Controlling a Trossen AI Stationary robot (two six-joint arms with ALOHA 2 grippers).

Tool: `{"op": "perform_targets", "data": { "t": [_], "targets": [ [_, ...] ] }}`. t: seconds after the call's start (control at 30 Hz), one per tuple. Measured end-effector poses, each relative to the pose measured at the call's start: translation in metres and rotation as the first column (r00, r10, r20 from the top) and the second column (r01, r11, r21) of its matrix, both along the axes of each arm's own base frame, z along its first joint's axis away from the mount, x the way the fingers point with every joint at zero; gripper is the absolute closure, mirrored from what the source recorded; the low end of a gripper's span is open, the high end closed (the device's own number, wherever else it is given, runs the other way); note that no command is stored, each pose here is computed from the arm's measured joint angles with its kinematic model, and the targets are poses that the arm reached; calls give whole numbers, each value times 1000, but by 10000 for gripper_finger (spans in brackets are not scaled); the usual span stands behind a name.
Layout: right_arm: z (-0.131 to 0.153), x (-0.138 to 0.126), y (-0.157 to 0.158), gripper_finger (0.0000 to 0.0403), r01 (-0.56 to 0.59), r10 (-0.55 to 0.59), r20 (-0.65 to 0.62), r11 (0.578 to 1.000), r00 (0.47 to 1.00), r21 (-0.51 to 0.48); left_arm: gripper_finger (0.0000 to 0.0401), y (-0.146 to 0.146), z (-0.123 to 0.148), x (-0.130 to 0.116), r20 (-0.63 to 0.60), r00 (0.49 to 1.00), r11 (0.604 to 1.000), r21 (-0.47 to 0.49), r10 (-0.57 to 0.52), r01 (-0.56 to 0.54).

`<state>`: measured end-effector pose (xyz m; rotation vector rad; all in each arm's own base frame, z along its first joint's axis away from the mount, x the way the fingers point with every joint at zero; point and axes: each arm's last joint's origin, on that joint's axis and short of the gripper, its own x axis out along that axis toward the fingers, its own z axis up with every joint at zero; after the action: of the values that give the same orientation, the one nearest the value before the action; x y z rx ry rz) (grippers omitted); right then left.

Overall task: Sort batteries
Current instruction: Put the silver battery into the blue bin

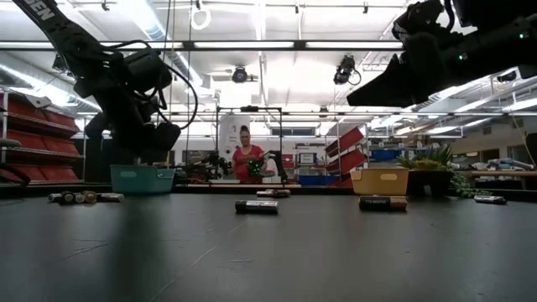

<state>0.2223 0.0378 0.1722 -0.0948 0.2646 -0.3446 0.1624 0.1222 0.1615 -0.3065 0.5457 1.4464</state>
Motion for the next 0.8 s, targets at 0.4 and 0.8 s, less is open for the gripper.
{"op": "perform_targets", "data": {
  "t": [0.4,0.8],
  "targets": [
    [-5,-2,7,239,-55,58,-17,990,998,128,251,-25,14,31,-74,916,913,82,-395,400],
    [4,-15,-12,242,491,-227,-626,822,746,288,251,-85,33,63,22,713,694,248,-701,675]
  ]
}}
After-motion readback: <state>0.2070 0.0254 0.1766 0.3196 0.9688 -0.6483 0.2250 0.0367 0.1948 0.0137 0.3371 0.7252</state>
